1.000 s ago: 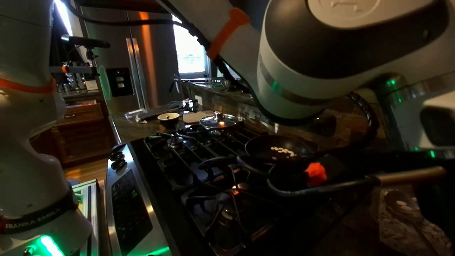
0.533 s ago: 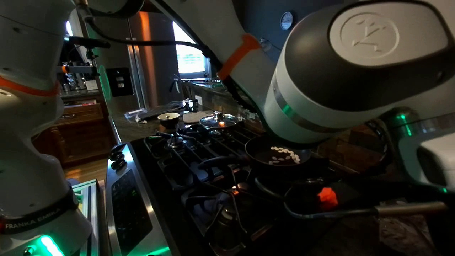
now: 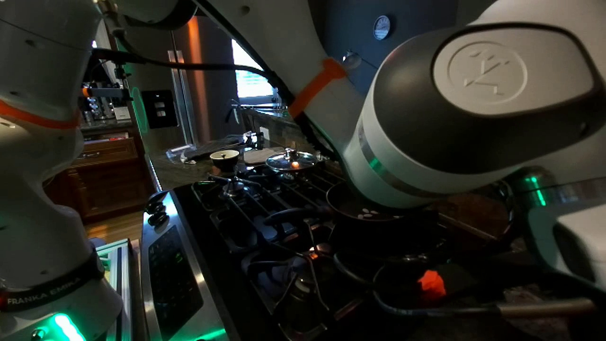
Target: Move the silver can to the left side of the countertop.
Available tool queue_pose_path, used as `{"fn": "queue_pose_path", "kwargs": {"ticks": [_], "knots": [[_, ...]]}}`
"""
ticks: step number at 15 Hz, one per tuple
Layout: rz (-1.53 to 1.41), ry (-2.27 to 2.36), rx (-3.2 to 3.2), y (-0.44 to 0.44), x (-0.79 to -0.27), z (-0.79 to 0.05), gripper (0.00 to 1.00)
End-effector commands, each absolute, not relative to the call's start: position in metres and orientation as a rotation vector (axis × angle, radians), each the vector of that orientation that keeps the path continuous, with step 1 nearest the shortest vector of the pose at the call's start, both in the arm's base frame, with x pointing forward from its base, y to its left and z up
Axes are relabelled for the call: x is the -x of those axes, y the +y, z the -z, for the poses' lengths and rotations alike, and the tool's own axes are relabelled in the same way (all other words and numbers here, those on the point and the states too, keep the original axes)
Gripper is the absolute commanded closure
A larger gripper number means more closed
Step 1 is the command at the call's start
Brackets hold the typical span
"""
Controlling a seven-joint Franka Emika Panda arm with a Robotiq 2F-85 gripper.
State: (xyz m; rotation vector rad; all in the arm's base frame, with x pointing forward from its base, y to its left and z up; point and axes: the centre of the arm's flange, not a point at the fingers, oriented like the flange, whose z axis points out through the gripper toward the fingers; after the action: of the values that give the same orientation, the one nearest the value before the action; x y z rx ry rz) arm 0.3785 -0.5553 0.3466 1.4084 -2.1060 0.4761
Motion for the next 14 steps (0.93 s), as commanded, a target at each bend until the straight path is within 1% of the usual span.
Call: {"fn": "queue_pose_path", "kwargs": {"ticks": [1,7,14], "knots": [[-0.497,-2.064,-1.470,-0.541,-0.367,-0.343,0.00],[-0.539,-1.964,-1.627,-0.526,-0.344,-0.342,0.00],[-0.603,-1.902,-1.585,-0.541,-0.312,-0.359,0.00]]}}
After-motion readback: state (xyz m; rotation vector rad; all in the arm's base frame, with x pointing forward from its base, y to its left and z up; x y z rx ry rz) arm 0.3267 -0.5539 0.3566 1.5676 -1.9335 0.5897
